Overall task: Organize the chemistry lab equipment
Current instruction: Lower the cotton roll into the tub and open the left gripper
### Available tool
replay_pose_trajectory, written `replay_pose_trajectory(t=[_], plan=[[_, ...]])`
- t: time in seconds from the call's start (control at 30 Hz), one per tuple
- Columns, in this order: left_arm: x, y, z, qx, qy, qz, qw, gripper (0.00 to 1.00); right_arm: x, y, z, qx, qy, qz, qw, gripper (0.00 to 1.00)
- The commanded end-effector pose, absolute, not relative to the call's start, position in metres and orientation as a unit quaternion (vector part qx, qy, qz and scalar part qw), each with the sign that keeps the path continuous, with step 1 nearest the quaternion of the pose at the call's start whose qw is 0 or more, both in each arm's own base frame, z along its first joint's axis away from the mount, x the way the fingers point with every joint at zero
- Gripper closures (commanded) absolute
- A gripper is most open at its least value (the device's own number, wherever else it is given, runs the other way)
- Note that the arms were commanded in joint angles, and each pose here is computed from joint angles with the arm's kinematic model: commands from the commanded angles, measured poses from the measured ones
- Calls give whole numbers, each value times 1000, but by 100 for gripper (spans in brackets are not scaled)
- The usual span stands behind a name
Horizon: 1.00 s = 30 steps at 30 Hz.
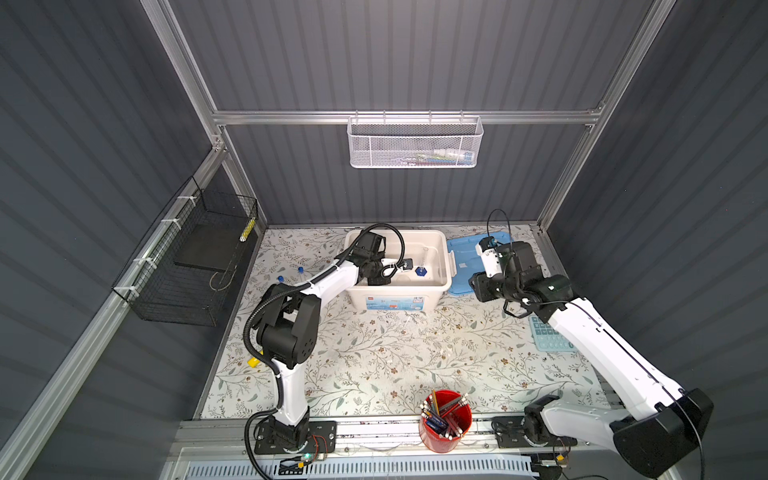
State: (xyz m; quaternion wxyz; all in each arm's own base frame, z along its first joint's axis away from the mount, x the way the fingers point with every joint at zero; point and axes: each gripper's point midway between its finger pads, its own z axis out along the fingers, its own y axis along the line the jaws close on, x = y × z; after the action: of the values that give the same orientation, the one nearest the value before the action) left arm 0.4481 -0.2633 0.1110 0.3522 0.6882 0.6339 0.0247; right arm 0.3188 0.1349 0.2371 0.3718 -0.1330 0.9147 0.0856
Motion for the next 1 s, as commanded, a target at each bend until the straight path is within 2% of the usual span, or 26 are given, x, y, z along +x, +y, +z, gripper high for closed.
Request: replay_pose_trajectory(t=[0.0, 0.07, 0.1, 0.27, 0.4, 0.63, 0.97], plan=[[449, -262, 104, 687, 643, 15, 339, 100, 319, 134, 231, -134, 918, 84, 365, 56], [450, -261, 105, 685, 644, 15, 340, 97, 319, 134, 230, -135, 918, 84, 363, 56], [451, -262, 105, 684, 644, 16, 342, 90, 319, 133, 230, -134, 918, 83, 363, 56], [450, -262, 107, 683, 644, 17, 344, 68, 320, 133, 230, -134, 918, 84, 363, 56], [450, -260, 110, 683, 642, 21, 348, 58, 320, 134, 231, -135, 918, 86, 362, 56], [449, -264, 144, 677, 630, 20, 381, 48, 320, 133, 235, -133, 917, 84, 366, 56], [446, -267, 200, 654, 618, 22, 436, 44, 320, 133, 240, -132, 918, 85, 365, 56]])
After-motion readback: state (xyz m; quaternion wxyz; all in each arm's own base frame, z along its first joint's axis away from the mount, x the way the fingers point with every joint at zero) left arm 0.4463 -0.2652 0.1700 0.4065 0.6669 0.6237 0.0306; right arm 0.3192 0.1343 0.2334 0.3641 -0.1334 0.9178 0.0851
